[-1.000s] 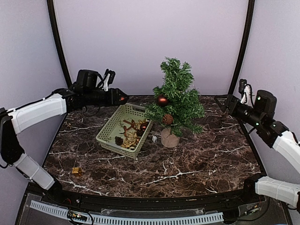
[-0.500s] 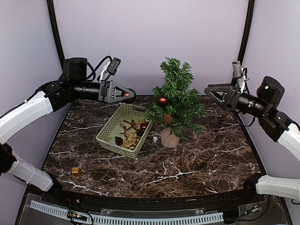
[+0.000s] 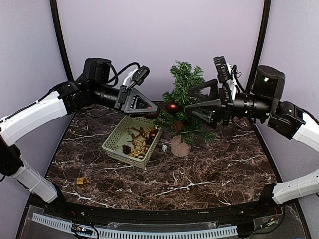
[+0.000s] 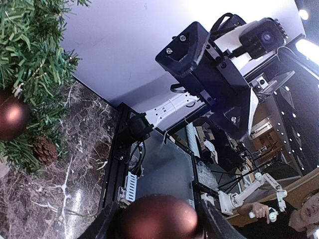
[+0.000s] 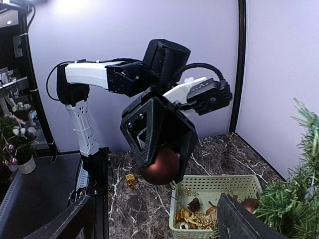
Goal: Decorate the small christmas tree
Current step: Pass from the left arm to the right
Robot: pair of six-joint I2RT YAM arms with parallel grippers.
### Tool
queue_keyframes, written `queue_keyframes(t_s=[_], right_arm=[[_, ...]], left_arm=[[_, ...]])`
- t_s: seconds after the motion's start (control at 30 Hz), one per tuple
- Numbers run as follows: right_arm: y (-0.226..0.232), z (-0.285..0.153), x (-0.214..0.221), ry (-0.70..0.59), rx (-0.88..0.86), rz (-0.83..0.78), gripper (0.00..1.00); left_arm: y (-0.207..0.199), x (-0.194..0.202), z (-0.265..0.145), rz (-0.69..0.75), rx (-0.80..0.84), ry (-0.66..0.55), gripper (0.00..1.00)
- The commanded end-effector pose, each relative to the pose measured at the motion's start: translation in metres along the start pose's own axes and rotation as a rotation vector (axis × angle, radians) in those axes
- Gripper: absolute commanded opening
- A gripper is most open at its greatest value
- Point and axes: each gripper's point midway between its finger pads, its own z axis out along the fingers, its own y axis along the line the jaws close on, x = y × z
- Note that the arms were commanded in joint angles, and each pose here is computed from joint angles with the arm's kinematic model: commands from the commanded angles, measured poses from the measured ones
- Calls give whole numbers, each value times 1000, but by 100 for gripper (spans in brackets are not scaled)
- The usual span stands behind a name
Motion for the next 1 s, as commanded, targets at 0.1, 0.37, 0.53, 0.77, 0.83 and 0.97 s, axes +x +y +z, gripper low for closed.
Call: queue_keyframes(t_s=[0.1,0.37,0.53,0.77,0.83,0.97], right_arm=[[9,40,13,113,76,-211,84],[11,72,31,199,110,-298,83],[15,85,34,202,125,-329,78],[15,94,36,220,140,-357,69],[14,95,35,215,146,-362,68],[13,98,37,217,155,-366,60]], left_arm=[[-19,8,5,-80,76,55,48],[-16,14,11,-97,88,81,47],[-15,16,11,-100,93,87,47],[-15,19,12,-114,100,100,47],[-15,21,13,-115,102,105,47],[-16,21,13,-114,109,108,47]])
